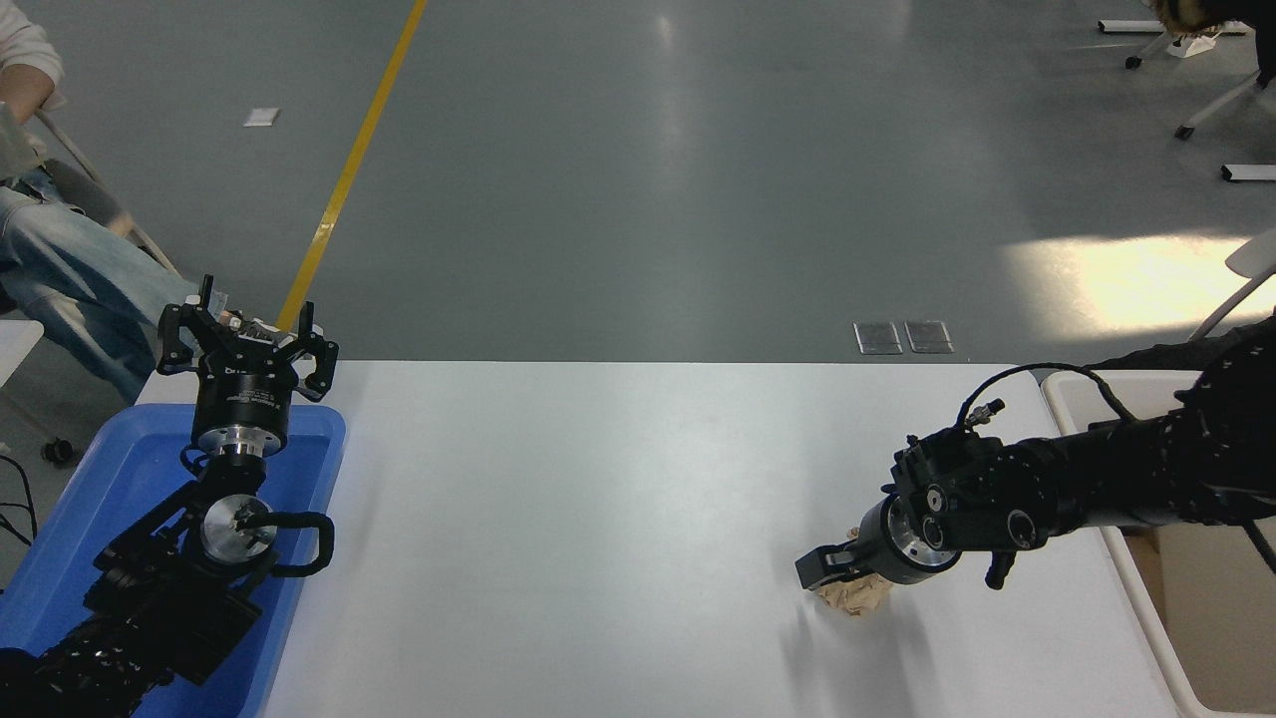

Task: Pick up paper ball place in dustbin

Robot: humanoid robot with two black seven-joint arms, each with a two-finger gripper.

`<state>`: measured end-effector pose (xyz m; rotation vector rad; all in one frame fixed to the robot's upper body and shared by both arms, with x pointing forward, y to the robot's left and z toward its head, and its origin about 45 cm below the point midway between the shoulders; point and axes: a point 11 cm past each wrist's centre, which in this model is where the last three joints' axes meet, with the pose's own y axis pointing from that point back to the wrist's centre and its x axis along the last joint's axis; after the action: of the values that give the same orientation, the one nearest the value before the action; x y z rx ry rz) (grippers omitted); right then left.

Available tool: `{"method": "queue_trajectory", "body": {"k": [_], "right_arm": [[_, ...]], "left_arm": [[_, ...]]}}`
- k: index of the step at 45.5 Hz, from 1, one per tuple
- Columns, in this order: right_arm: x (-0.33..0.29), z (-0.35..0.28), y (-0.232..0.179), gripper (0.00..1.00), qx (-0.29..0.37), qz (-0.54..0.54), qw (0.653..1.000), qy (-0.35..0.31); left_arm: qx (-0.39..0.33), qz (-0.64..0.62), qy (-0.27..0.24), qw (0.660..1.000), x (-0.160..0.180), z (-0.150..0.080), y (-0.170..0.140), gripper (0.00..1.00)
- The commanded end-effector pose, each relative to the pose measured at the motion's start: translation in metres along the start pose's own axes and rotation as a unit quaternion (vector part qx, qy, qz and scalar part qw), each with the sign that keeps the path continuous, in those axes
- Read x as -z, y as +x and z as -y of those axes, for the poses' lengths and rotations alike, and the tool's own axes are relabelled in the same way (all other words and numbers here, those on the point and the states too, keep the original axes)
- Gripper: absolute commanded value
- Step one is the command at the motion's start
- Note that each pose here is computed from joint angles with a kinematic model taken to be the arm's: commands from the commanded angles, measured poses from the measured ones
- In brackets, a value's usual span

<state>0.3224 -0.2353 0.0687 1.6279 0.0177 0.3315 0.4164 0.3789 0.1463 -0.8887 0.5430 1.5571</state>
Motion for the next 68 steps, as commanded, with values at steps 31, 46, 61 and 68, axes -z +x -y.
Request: {"method": "queue_trajectory", "body": {"k": [31, 46, 61, 68], "right_arm": [[-0.031, -0.217, 0.074, 0.0, -0.061, -0.008, 0.996, -0.061], [-0.001, -0.329, 0.091, 0.0, -0.06, -0.019, 0.996, -0.069], [-0.014, -0.335, 0.087, 0.0, -0.051, -0.005, 0.995, -0.091], [-0.05, -0.337, 0.084, 0.0, -0.052, 0.032, 0.991, -0.122]], "left_arm": [[0.0, 0.002, 0.002, 1.0, 0.0, -0.001, 0.001, 0.99], [0.0, 0.002, 0.001, 1.0, 0.0, -0.001, 0.001, 0.99], [0.001, 0.001, 0.002, 1.0, 0.0, 0.0, 0.0, 0.99], [0.001, 0.001, 0.001, 1.0, 0.0, 0.0, 0.0, 0.99]]}}
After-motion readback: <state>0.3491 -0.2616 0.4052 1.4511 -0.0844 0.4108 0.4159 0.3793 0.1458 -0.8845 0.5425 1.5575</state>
